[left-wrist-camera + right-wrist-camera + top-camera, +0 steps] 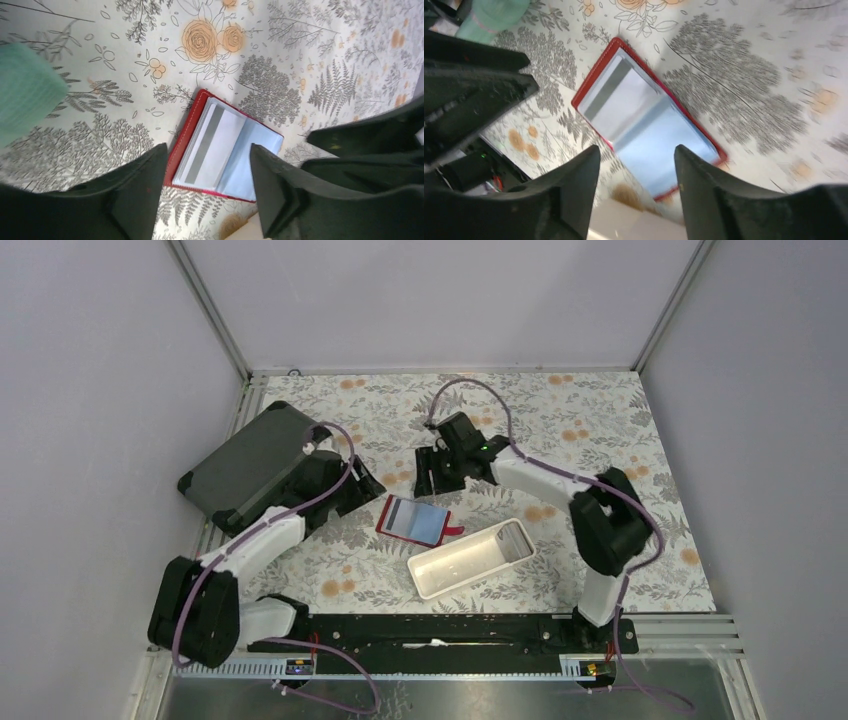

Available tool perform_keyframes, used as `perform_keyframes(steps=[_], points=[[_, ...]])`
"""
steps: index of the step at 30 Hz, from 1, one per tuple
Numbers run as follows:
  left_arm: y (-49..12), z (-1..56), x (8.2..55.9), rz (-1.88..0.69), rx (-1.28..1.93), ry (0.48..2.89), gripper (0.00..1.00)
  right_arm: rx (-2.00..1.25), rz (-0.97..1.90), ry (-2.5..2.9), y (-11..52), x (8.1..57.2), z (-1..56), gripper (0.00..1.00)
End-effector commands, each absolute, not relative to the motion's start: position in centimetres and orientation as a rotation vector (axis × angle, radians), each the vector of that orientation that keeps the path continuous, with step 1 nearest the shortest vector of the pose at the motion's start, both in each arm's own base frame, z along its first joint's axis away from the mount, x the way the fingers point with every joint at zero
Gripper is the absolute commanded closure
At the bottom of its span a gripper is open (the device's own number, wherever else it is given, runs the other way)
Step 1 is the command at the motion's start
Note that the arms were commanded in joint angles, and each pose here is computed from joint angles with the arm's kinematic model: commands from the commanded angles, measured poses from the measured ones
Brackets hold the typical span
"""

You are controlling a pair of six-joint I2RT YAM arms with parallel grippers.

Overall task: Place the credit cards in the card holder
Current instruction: Insert the credit card into the card holder, then pick up the credit card from the storage box.

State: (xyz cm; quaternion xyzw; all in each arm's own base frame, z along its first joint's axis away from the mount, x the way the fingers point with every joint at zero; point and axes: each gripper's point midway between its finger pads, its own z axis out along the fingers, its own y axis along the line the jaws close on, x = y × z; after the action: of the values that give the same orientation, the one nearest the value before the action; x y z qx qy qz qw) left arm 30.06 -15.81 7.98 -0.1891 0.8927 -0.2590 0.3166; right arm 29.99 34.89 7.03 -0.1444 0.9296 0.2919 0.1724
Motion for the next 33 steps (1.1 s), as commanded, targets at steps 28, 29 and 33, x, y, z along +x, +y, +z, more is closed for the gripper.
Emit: perform_keyframes(steps=[28,29,33], points=[[-3.5,27.3,28.8,-0.164,-0.281,1.914,0.01,-0.046,0.088,2.88,11.8,19.1,7.3,0.03],[-3.5,27.1,28.8,-0.167,-0.282,1.918,0.01,-0.047,0.081,2.885,11.7,19.1,7.2,0.03],[-3.4,27.0,28.9,-0.171,-0.286,1.919,0.01,-0.056,0.072,2.913,11.9,19.1,6.2,0.03]])
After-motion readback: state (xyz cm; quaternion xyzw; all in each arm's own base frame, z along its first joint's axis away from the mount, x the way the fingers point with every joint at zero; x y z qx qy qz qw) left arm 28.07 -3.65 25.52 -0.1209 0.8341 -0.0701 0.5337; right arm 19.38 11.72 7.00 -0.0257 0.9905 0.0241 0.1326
